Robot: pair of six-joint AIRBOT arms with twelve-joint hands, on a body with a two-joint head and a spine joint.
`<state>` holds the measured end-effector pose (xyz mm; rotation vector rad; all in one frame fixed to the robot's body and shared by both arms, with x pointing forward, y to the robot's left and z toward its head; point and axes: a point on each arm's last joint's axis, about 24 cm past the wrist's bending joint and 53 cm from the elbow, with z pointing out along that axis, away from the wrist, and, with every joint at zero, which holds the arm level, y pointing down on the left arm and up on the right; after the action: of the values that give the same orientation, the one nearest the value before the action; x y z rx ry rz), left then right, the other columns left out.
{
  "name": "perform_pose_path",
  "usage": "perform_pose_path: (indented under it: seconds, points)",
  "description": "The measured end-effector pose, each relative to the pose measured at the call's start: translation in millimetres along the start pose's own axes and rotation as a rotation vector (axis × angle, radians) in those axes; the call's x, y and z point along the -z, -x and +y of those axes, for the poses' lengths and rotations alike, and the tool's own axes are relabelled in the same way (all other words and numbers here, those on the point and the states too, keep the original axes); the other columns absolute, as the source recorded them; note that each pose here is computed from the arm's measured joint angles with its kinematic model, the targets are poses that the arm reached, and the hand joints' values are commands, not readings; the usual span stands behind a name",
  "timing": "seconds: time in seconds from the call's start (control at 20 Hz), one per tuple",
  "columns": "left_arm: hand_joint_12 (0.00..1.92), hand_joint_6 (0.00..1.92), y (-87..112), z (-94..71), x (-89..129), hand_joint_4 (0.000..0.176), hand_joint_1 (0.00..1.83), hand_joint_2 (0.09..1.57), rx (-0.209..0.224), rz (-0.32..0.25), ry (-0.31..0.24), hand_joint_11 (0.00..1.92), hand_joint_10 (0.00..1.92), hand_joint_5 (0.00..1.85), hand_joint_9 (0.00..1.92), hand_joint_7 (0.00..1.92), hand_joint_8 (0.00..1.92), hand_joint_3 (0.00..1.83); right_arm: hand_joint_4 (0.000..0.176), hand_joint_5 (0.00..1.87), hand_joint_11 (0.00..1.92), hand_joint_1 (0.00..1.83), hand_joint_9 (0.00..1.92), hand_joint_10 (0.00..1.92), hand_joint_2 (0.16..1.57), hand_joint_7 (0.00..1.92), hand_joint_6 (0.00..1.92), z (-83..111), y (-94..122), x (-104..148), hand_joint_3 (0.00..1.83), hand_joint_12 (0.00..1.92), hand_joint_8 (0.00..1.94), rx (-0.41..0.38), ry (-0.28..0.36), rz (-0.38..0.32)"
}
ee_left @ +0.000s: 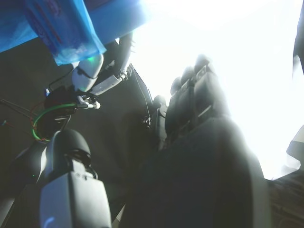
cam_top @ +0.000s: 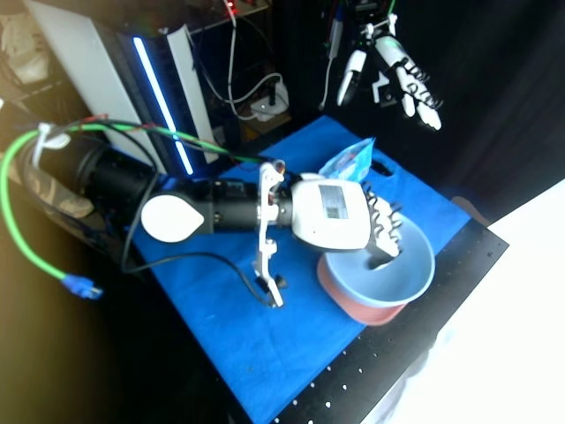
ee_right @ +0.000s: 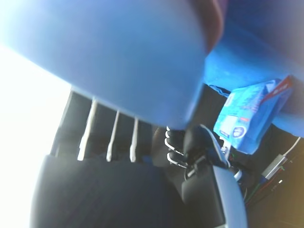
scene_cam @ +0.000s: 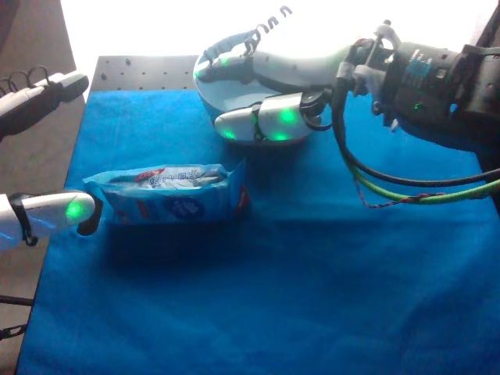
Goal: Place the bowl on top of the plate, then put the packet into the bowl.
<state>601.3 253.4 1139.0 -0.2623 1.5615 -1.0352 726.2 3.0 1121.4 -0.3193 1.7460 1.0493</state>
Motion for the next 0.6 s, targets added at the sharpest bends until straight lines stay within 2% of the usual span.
perform_pose_path:
  seconds: [0.05,0.1,0.2,0.25,0.3,0.35,0.4,0.45,0.5,0.6]
  points:
    - [0.09,0.0,0.2,0.0,0.0,0.123,0.54,1.0,0.0,-0.001,0.0,0.04,0.0,0.11,0.06,0.08,0.0,0.0,0.047,0.15,0.06,0.0,0.35,0.0,1.23,0.2,0.0,-1.2,1.5,2.1,0.0,0.92,0.0,0.002,-0.002,-0.001]
    - [0.09,0.0,0.2,-0.1,0.0,0.122,0.53,1.0,0.0,-0.001,0.0,0.03,0.0,0.1,0.05,0.08,0.0,0.0,0.079,0.1,0.01,0.0,0.26,0.01,1.19,0.13,0.0,-3.6,4.4,6.1,0.0,0.75,0.0,0.004,-0.008,-0.003]
    - [0.0,0.0,-0.5,-0.5,0.1,0.133,0.52,0.99,0.004,0.0,-0.001,0.0,0.0,0.08,0.03,0.07,0.0,0.0,0.113,0.05,0.0,0.0,0.13,0.01,1.12,0.06,0.01,-9.1,9.2,14.8,0.0,0.3,0.02,0.007,-0.019,-0.006]
    - [0.0,0.0,-0.3,-0.5,0.1,0.13,0.54,0.98,0.003,0.0,-0.001,0.0,0.0,0.08,0.03,0.06,0.0,0.0,0.126,0.04,0.0,0.0,0.08,0.01,1.1,0.03,0.0,-11.0,11.7,18.4,0.0,0.18,0.0,0.009,-0.024,-0.008]
    - [0.01,0.0,0.0,-0.3,0.1,0.121,0.57,0.97,0.004,-0.001,-0.001,0.01,0.0,0.06,0.02,0.05,0.0,0.0,0.146,0.02,0.0,0.0,0.04,0.0,1.09,0.0,0.0,-13.0,12.4,22.8,0.0,0.18,0.0,0.01,-0.028,-0.006]
    - [0.0,0.0,0.4,-0.6,0.1,0.124,0.62,0.97,0.005,-0.003,-0.001,0.0,0.0,0.06,0.02,0.05,0.0,0.0,0.159,0.01,0.0,0.0,0.03,0.0,1.06,0.0,0.0,-15.8,15.6,31.4,0.0,0.18,0.0,0.01,-0.036,-0.007]
    - [0.0,0.0,0.7,-0.7,0.2,0.123,0.67,0.96,0.007,-0.006,-0.001,0.0,0.0,0.06,0.01,0.04,0.0,0.0,0.173,0.0,0.0,0.0,0.0,0.0,1.04,0.0,0.0,-17.8,17.8,37.9,0.0,0.05,0.0,0.009,-0.041,-0.008]
    - [0.0,0.0,0.8,-0.9,0.2,0.117,0.72,0.95,0.007,-0.007,-0.002,0.0,0.0,0.06,0.01,0.04,0.0,0.0,0.175,0.0,0.0,0.0,0.0,0.0,1.02,0.0,0.0,-20.7,19.1,46.2,0.0,0.01,0.0,-0.003,-0.045,-0.013]
    - [0.0,0.0,1.0,-0.9,0.2,0.133,0.74,0.94,0.007,-0.007,-0.002,0.0,0.0,0.04,0.0,0.02,0.0,0.0,0.169,0.0,0.0,0.0,0.0,0.0,1.0,0.0,0.0,-23.6,20.6,54.8,0.0,0.0,0.0,-0.027,-0.044,-0.026]
    - [0.0,0.0,0.8,-0.8,0.2,0.171,0.73,0.92,0.007,-0.006,-0.001,0.0,0.0,0.02,0.0,0.0,0.0,0.0,0.175,0.0,0.0,0.0,0.0,0.0,0.98,0.0,0.0,-29.7,23.1,76.5,0.0,0.0,0.0,-0.079,-0.048,-0.051]
